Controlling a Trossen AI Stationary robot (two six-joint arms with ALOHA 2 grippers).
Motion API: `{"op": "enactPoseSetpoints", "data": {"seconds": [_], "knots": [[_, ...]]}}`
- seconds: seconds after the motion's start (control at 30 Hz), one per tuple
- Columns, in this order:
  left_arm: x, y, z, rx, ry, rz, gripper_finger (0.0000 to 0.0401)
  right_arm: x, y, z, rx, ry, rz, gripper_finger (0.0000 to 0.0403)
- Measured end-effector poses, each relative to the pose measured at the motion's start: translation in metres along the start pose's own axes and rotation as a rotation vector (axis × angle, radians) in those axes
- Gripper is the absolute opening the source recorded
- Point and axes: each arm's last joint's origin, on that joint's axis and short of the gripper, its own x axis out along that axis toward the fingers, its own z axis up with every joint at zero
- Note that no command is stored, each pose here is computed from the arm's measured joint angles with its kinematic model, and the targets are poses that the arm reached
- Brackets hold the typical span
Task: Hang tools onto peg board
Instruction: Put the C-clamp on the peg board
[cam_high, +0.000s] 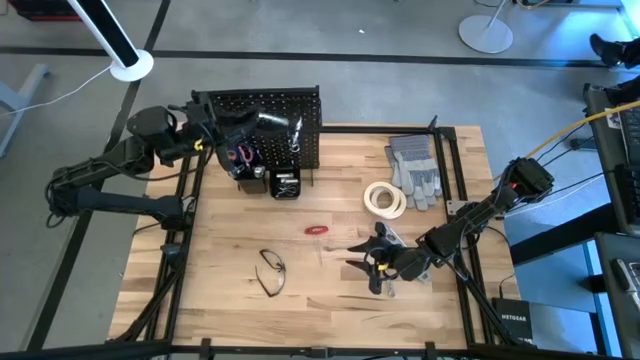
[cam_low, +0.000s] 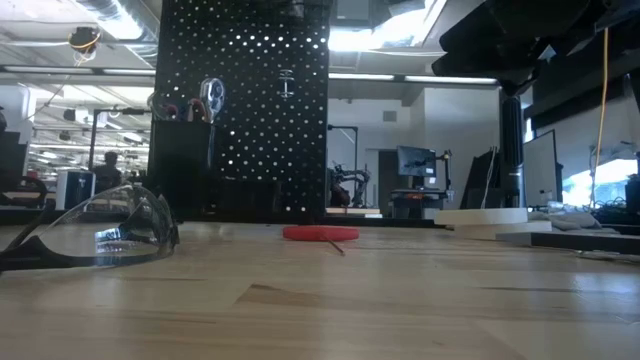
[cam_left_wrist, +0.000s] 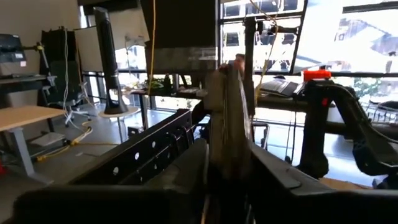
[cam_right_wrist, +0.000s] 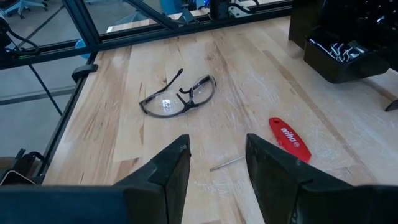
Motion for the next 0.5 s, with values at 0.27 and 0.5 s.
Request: {"op": "enactPoseSetpoints", "data": {"seconds": [0.27,0.5], "knots": [[0.0004,0.0000,-0.0015,-0.007,0.010,0.003,0.0140,0.0000,0.0002,0.0001,0.001,0.001,0.006,0.0156],[-0.0008,0.0015,0.0029,0.022,-0.042,0.047,0.0148,0.0000,0.0003,0.0001,0.001,0.002,0.007,0.0156]]}}
